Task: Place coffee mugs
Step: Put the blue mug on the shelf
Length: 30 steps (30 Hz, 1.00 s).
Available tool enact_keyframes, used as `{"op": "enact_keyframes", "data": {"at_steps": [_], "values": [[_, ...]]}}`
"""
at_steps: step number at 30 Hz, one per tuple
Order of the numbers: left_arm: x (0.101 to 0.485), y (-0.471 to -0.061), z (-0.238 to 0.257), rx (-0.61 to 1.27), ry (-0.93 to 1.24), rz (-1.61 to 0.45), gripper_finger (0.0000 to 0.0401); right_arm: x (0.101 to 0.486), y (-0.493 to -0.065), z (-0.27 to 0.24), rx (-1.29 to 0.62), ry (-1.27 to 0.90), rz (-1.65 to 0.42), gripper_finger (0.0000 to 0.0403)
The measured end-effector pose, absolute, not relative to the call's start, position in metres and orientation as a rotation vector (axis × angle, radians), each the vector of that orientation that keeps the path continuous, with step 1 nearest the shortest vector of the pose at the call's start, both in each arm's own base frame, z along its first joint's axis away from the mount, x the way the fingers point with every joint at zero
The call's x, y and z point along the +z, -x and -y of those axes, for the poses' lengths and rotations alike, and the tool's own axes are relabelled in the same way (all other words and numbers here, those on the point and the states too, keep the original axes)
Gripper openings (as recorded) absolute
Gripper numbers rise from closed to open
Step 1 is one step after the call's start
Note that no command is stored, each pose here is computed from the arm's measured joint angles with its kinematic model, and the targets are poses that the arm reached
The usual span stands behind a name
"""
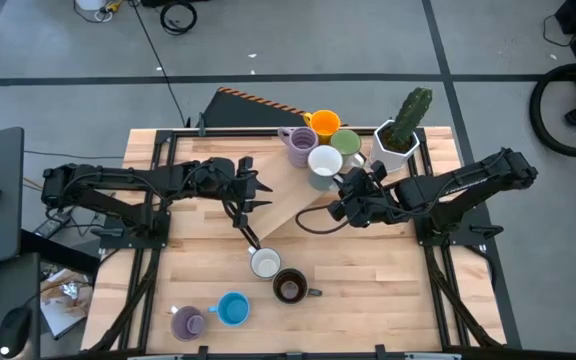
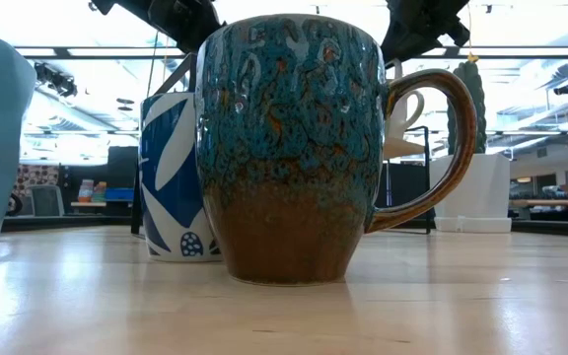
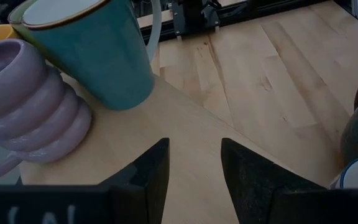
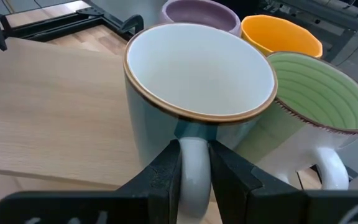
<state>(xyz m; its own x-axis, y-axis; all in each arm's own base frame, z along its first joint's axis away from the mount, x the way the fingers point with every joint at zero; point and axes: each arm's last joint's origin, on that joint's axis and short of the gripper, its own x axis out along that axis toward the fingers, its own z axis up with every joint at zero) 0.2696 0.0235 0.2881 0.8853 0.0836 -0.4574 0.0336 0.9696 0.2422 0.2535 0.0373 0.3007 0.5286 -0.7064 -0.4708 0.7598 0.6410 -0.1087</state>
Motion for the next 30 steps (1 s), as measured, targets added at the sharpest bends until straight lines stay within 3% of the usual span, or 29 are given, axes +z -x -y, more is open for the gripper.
{"op": "enact_keyframes", "data": {"at_steps": [15,30], "values": [[0.2882,-0.2696,-0.0235,0.026,-0.249,-0.484,0.015,0.3006,-0.2532,-0.0371,-0.88,-0.13,-0.508,0.0089],[0.2882,-0.2696,-0.0235,0.026,-0.248,-0.483,0.015,0.3002,-0.2541,-0.038,-0.836,-0.121,-0.542,0.0124]]}}
